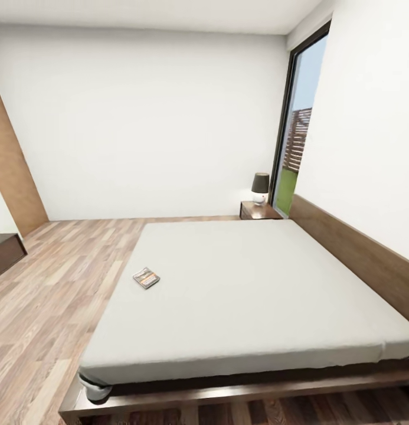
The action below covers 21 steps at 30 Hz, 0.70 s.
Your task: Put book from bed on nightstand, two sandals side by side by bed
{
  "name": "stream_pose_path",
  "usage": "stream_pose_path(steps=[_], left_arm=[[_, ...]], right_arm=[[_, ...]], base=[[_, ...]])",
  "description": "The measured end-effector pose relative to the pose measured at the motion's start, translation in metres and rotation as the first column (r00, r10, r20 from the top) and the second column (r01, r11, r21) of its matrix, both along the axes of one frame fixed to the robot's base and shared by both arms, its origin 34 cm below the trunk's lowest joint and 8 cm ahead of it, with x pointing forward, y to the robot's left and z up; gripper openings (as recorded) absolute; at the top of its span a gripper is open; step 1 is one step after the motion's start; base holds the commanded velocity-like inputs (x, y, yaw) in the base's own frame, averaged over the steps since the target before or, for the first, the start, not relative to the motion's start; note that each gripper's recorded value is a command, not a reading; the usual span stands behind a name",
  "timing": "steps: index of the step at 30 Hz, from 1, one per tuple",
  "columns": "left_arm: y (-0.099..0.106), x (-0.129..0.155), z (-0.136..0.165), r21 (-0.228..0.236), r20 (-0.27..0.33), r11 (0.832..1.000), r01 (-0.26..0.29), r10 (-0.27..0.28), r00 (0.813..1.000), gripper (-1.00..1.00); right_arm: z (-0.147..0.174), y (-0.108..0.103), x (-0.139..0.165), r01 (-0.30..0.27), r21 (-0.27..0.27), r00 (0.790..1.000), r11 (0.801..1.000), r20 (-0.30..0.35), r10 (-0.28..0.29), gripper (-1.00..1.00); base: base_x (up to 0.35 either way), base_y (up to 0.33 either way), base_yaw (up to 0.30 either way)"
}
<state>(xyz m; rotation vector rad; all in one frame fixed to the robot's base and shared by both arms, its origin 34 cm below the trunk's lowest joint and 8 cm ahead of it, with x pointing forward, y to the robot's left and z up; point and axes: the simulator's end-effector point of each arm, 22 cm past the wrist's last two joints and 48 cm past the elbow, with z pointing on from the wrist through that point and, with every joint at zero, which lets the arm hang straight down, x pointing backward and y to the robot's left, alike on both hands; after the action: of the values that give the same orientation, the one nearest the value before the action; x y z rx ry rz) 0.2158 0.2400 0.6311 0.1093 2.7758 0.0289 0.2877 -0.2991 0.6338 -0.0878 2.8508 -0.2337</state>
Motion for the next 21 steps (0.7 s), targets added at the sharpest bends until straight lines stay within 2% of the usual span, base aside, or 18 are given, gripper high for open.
stream_pose_path(steps=[7, 21], left_arm=[[0.0002, 0.0001, 0.0000, 0.000, 0.000, 1.000, 0.000, 0.000, 1.000, -1.00], [0.0042, 0.0016, 0.0001, 0.001, 0.003, 1.000, 0.004, -0.004, 1.000, -1.00]], right_arm=[[0.0001, 0.0000, 0.0005, 0.000, 0.000, 1.000, 1.000, 0.001, 0.000, -1.00], [-0.0002, -0.0011, -0.0015, 0.002, -0.001, 1.000, 1.000, -0.003, -0.002, -1.00]], base=[[0.000, 0.000, 0.229], [0.000, 0.000, 0.019]])
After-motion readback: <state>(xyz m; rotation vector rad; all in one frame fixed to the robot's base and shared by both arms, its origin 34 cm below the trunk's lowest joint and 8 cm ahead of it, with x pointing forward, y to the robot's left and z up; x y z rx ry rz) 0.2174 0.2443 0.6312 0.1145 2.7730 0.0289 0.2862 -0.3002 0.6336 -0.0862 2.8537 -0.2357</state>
